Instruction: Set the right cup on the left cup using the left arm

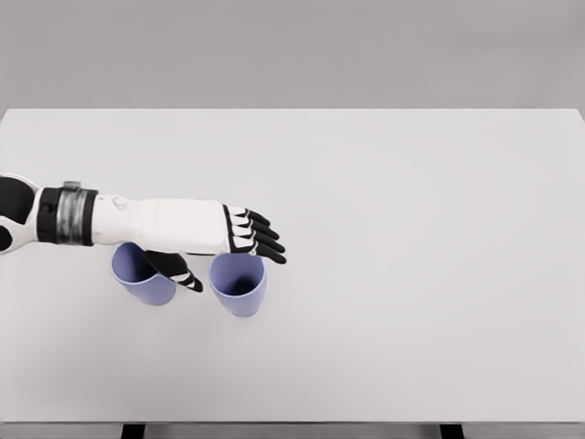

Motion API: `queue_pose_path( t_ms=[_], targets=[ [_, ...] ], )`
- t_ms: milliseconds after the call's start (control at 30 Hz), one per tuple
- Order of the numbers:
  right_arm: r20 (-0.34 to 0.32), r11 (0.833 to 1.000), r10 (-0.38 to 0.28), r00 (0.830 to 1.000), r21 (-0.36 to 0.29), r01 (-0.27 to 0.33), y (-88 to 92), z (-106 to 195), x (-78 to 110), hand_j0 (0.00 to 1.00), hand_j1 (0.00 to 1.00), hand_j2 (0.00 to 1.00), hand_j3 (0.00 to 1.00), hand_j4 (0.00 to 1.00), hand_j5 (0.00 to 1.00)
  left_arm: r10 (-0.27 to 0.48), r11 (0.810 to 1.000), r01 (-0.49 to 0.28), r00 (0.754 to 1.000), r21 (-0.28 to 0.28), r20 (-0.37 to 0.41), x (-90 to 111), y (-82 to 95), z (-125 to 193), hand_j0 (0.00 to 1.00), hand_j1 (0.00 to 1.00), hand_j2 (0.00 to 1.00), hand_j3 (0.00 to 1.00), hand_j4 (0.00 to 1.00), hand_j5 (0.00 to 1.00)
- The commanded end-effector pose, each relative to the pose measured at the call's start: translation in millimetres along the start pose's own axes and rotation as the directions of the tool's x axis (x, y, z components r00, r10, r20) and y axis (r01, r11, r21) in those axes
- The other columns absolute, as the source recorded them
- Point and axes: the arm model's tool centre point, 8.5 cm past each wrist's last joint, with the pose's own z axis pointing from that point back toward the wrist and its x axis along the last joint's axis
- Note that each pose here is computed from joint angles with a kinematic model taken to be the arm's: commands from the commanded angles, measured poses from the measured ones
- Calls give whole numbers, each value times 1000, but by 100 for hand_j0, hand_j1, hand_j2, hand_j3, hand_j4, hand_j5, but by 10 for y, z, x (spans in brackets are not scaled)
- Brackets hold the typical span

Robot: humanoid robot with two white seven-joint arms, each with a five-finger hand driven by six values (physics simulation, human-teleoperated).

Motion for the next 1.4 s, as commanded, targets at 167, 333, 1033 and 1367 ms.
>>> queue_pose_path(
  t_ms=[167,333,1033,1367],
  targets=[
    [0,1000,0,1000,0,0,0,0,0,100,100,100,100,100,100,14,1000,-15,1000,6,9,6,-36,-38,100,100,100,100,100,100],
    [2,1000,1,1000,0,-1,0,-1,10,100,100,100,100,100,100,13,1000,-13,1000,7,10,10,-31,-38,100,100,100,100,100,100],
    [2,1000,1,1000,0,-1,0,-1,10,100,100,100,100,100,100,40,999,-40,999,12,-2,-45,-111,-36,100,100,100,100,100,100],
    [2,1000,1,1000,0,-1,0,-1,10,100,100,100,100,100,100,31,1000,-31,999,0,-21,-102,-147,-64,100,100,100,100,100,100]
  ],
)
